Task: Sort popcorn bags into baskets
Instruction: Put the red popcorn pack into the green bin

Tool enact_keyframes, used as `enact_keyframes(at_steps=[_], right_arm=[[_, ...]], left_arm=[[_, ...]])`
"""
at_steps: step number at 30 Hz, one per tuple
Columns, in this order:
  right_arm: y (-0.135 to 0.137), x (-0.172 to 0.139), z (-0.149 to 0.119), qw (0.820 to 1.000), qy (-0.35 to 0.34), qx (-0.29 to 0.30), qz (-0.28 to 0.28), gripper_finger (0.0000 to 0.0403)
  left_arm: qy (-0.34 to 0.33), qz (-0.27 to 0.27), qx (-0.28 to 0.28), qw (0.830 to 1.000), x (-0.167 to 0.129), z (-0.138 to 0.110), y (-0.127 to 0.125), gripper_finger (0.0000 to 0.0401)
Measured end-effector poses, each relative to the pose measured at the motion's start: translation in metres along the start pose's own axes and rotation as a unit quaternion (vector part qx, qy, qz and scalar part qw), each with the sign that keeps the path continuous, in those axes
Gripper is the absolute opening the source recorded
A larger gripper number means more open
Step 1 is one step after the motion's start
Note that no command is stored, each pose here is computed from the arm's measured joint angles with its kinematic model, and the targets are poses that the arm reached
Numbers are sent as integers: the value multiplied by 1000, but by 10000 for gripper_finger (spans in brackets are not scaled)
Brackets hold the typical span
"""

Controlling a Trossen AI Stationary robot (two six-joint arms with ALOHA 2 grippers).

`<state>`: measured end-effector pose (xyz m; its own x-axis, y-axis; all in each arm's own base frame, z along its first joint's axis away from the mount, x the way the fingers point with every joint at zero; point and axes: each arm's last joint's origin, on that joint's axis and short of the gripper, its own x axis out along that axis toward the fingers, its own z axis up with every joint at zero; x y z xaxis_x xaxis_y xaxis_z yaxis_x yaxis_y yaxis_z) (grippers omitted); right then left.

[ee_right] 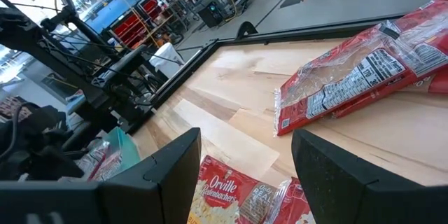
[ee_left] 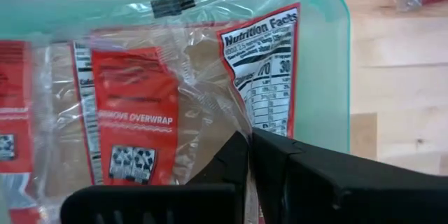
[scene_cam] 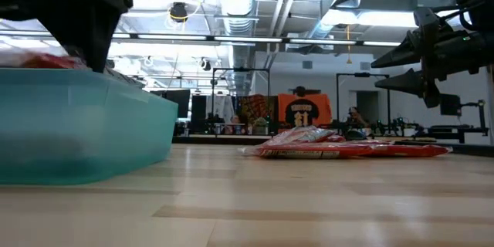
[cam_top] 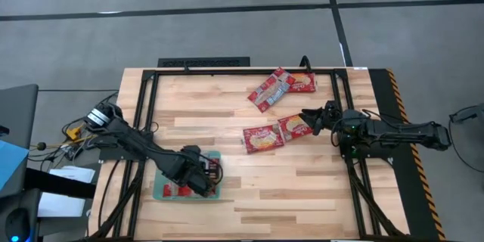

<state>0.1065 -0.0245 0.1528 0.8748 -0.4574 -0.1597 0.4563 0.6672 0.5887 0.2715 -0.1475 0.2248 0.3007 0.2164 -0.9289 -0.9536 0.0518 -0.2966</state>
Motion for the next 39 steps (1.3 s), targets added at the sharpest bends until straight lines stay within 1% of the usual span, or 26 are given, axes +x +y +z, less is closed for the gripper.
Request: enact_keyframes(at_steps=[6,13,17,21,24,28,31,33,35,37,39], right_arm=[[0,0,0,1000,0,0,0,249],[0,0,0,1000,0,2,0,249],[0,0,0,1000,0,2,2,249],[1,0,-1,1000,12,2,17,249],[1,0,-1,1000,16,2,20,249],[1,0,-1,1000,17,2,21,249],[1,0,-1,1000,17,2,21,249],[1,0,-1,1000,17,2,21,249],[1,0,-1,1000,17,2,21,249],[1,0,-1,1000,17,2,21,249],[1,0,-1,1000,17,2,21,249]], left_arm=[[-11,-14,-5,1000,14,-1,-9,0],[5,-66,22,998,25,2,-28,0],[24,-57,7,998,29,0,-29,10],[20,-44,-16,999,30,-3,-25,47],[17,-45,-19,999,30,-4,-25,94],[25,-72,-7,997,30,-4,-31,164],[36,-109,5,993,24,-1,-38,204],[38,-136,23,990,12,6,-45,219],[33,-154,46,986,-2,16,-52,225],[14,-162,72,984,-14,27,-57,226],[-19,-178,99,979,-24,39,-66,225]])
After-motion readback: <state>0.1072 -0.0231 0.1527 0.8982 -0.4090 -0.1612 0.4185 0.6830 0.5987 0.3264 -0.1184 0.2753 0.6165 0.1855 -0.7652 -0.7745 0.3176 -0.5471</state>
